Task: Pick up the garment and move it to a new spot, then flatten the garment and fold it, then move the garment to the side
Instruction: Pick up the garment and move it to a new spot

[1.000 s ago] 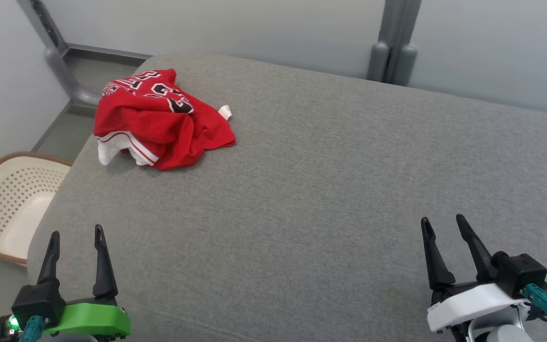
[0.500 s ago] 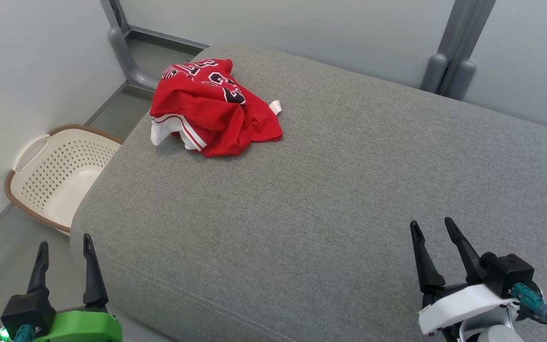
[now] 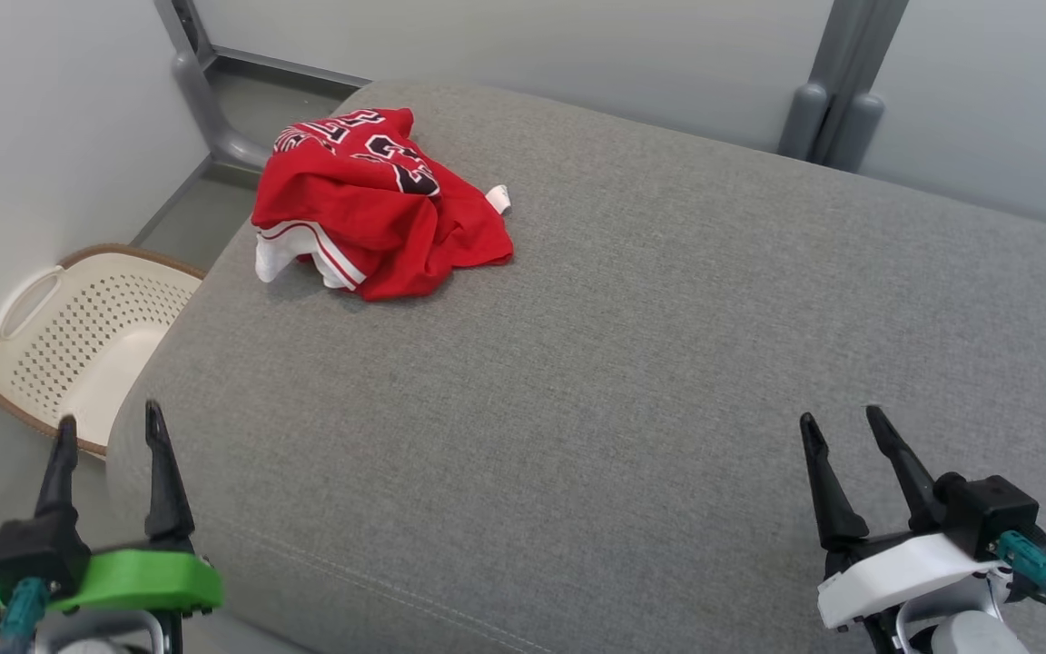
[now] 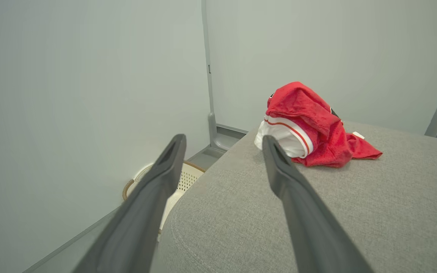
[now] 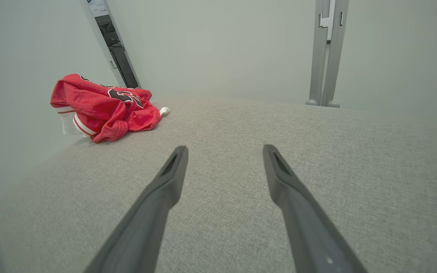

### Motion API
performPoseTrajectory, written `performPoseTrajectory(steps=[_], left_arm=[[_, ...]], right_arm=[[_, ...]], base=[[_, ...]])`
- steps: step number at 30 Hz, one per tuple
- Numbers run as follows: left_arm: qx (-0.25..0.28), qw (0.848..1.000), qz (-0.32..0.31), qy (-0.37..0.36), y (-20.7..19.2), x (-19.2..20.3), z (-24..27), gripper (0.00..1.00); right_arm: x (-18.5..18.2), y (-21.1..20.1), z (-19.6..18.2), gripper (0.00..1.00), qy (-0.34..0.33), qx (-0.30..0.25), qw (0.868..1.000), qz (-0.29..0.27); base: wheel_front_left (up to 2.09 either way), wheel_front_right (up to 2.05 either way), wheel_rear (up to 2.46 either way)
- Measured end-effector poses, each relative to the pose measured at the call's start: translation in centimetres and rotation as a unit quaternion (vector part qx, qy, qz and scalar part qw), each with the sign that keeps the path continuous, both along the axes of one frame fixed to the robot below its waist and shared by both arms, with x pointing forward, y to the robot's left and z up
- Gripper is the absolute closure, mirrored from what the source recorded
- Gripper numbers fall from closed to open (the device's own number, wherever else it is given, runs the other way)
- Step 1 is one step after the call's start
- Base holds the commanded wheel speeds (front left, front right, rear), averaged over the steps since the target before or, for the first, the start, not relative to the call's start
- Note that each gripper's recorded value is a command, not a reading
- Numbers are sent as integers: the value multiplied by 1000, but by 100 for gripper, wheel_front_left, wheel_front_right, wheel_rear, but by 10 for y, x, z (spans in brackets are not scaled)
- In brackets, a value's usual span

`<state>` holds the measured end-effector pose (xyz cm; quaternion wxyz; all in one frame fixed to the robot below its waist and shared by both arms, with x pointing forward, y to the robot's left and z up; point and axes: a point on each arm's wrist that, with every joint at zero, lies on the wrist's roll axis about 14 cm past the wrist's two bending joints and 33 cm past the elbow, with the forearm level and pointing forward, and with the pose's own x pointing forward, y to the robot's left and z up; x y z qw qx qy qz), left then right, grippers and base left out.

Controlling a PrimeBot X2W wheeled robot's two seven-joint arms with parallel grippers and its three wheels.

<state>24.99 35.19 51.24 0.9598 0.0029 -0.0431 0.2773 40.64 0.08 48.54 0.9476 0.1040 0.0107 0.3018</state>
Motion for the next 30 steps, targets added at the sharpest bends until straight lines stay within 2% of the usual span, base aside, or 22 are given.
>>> performPoseTrajectory(steps=[6, 10, 19, 24, 27, 30], left_arm=[[44, 997, -39, -43, 5, 56, 44, 0], [69, 993, -58, -77, 10, 102, 78, 0], [95, 984, -106, -103, 6, 219, 114, 0], [67, 989, -123, -49, 6, 273, 78, 0], [41, 990, -133, 16, 2, 296, 35, 0], [-6, 986, -137, 100, -2, 305, -22, 0]], right_arm=[[19, -30, -1, 0, -13, -16, 999, -33], [43, -67, 4, 0, -33, -33, 996, -76], [76, -153, -7, 0, -41, -72, 981, -175], [75, -178, -28, 0, -19, -88, 975, -205], [71, -192, -40, 0, -3, -98, 971, -220], [69, -205, -47, 0, 5, -106, 966, -235]], base=[[0, 0, 0], [0, 0, 0], [0, 0, 0], [0, 0, 0], [0, 0, 0], [0, 0, 0]])
